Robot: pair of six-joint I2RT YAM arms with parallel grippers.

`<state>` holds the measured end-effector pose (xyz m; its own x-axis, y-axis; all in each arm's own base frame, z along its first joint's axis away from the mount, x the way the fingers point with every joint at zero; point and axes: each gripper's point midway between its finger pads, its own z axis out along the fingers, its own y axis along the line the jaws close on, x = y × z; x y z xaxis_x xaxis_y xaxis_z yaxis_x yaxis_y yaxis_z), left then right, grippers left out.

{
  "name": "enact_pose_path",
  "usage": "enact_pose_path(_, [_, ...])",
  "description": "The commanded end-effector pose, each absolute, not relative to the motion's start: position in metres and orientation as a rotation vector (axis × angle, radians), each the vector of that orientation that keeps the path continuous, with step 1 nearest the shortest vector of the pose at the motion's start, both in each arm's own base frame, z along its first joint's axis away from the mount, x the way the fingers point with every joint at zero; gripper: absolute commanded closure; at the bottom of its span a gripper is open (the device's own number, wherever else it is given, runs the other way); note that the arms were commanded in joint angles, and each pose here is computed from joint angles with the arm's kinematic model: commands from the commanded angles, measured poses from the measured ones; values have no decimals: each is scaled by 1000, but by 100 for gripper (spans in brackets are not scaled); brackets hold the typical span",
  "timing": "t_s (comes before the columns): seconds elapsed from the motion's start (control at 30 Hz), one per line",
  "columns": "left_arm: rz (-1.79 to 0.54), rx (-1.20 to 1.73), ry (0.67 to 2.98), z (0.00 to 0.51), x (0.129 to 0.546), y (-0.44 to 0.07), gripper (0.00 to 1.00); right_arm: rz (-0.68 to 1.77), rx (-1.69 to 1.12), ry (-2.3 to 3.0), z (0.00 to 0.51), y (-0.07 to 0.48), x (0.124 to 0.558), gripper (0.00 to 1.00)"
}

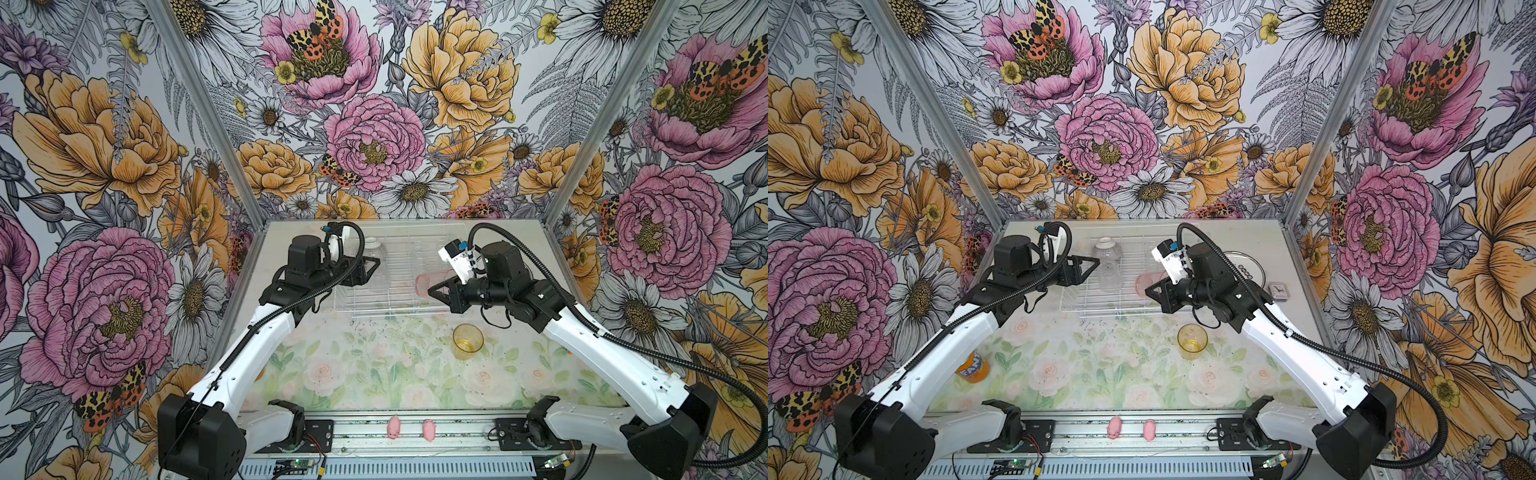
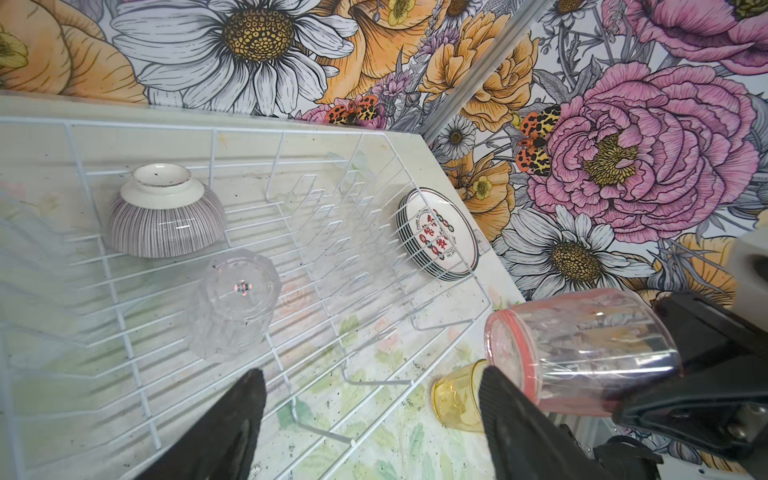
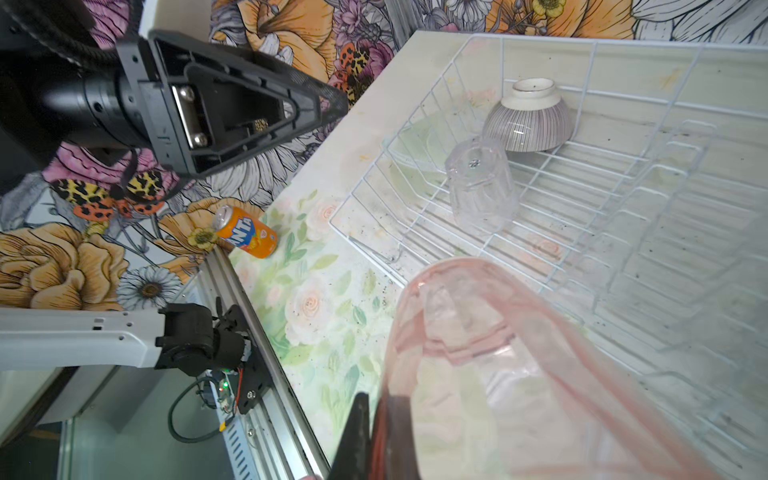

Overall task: Unload the mixed dishes from the dish rack
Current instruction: 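Carry the pink glass away with right gripper while left gripper releases and withdraws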

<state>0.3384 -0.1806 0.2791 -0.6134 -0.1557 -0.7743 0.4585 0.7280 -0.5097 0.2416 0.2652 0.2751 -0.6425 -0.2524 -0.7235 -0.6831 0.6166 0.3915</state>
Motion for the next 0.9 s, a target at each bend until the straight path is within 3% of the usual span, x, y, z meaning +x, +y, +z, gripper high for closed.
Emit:
enact_pose_path(0.0, [-821,199,2096,267,337,-167,18,544,-805,2329,248,245,237,100])
enact_pose_path(0.4, [-792,162,2131,256,337,-154,18,274,-1213,2441,194,280,179,100])
enact_pose_path(0.87, [-794,157,2151,250,343,-153,18,55,-1454,2614,119,278,172,100])
